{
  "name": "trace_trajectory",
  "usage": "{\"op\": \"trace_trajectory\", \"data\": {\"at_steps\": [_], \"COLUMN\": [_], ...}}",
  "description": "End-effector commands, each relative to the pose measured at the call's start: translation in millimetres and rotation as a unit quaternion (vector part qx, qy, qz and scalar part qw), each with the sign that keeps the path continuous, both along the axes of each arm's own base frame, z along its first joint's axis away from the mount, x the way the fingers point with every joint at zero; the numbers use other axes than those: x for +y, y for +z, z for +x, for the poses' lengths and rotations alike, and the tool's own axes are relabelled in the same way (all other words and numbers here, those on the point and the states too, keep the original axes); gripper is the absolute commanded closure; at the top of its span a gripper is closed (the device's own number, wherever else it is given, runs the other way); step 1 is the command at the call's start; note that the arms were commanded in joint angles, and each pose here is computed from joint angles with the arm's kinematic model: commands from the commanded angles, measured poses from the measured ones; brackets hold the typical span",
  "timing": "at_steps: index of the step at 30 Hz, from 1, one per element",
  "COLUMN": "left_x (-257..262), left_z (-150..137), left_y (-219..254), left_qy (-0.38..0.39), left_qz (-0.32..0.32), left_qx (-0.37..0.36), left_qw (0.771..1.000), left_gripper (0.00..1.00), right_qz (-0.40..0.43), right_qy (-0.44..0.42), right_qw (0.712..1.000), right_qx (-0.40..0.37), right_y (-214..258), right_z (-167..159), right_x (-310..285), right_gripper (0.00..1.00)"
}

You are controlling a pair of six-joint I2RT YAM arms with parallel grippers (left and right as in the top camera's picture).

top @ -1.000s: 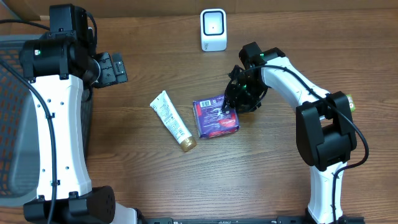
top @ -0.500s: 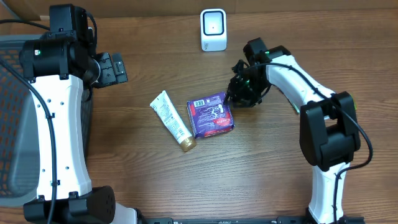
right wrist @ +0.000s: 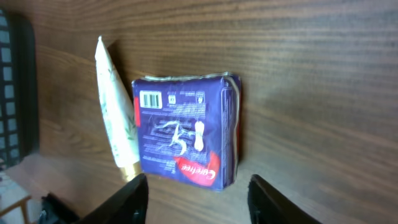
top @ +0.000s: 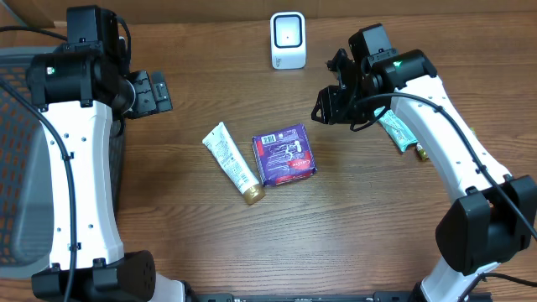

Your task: Scan the item barcode

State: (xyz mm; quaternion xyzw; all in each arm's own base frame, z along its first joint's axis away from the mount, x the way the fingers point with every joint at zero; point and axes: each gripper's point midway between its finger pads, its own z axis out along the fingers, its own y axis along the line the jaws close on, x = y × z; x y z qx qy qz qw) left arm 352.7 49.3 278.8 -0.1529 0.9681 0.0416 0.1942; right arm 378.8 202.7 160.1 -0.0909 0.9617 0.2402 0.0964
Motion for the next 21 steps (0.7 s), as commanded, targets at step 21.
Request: {"op": "trace_trajectory", "data": {"at_steps": [21], "left_x": [-1], "left_z": [0], "left_y": [-1], "left_qy": [-0.01], "left_qz": [0.002], "left_qx": [0.002], "left_qw": [1.0], "left_gripper": [0.01], "right_qz": [0.083], "right_qy": [0.067], "right_qw": [0.994], "right_qx": [-0.012], "right_y": [-90], "right_z": [-27], "right_x": [36], "right_gripper": [0.17]}}
